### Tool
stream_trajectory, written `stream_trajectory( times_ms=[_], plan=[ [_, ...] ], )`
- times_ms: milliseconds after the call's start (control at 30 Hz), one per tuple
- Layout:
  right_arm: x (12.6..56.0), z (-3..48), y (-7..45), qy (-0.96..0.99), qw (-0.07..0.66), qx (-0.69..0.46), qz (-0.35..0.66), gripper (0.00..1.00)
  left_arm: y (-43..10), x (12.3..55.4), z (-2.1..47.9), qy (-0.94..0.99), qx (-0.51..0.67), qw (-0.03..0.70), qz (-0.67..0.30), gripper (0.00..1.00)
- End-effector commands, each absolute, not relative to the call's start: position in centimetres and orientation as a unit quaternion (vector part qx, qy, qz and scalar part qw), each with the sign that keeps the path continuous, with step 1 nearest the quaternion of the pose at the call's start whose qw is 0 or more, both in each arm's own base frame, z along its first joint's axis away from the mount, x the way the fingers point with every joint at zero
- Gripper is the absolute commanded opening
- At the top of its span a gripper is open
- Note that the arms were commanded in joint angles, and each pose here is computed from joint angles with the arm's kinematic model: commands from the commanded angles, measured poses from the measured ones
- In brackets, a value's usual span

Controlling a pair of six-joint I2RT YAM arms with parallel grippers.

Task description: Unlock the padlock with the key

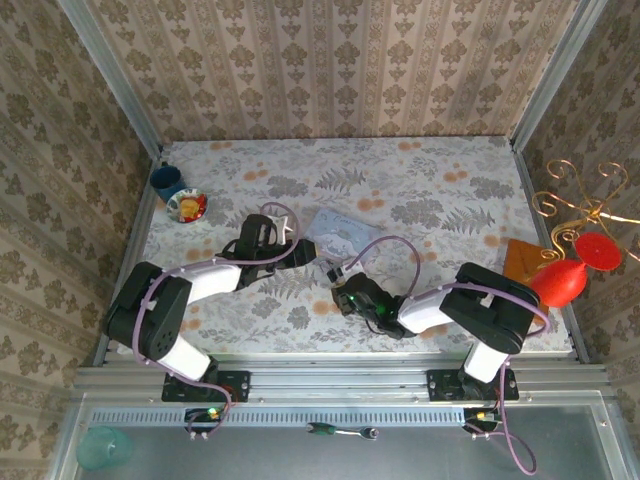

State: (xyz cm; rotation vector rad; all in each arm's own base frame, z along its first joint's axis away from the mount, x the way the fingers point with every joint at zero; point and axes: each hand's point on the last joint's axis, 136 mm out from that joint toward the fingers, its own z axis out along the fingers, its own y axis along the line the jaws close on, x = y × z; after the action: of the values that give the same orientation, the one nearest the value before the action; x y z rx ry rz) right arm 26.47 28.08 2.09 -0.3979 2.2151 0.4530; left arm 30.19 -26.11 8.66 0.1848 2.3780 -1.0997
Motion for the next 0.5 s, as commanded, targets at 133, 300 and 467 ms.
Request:
stream_trajectory(
  times_ms=[133, 300, 467],
  plan=[
    [25.6, 1.3, 26.4, 0.888, 0.398, -0.156, 0.167, 0.39, -24.3, 31.3, 9.6, 0.889, 0.091, 0.303, -0.331, 0.54],
    [25.7, 1.8, 26.8, 0.883, 0.397, -0.153, 0.197, 0.48, -24.1, 31.7, 10.0, 0.898, 0.099, 0.298, -0.308, 0.55],
    [26.9, 1.6, 27.5, 0.888, 0.378, -0.167, 0.201, 0.52, -24.9, 32.0, 9.1, 0.913, 0.118, 0.261, -0.291, 0.56]
  ],
)
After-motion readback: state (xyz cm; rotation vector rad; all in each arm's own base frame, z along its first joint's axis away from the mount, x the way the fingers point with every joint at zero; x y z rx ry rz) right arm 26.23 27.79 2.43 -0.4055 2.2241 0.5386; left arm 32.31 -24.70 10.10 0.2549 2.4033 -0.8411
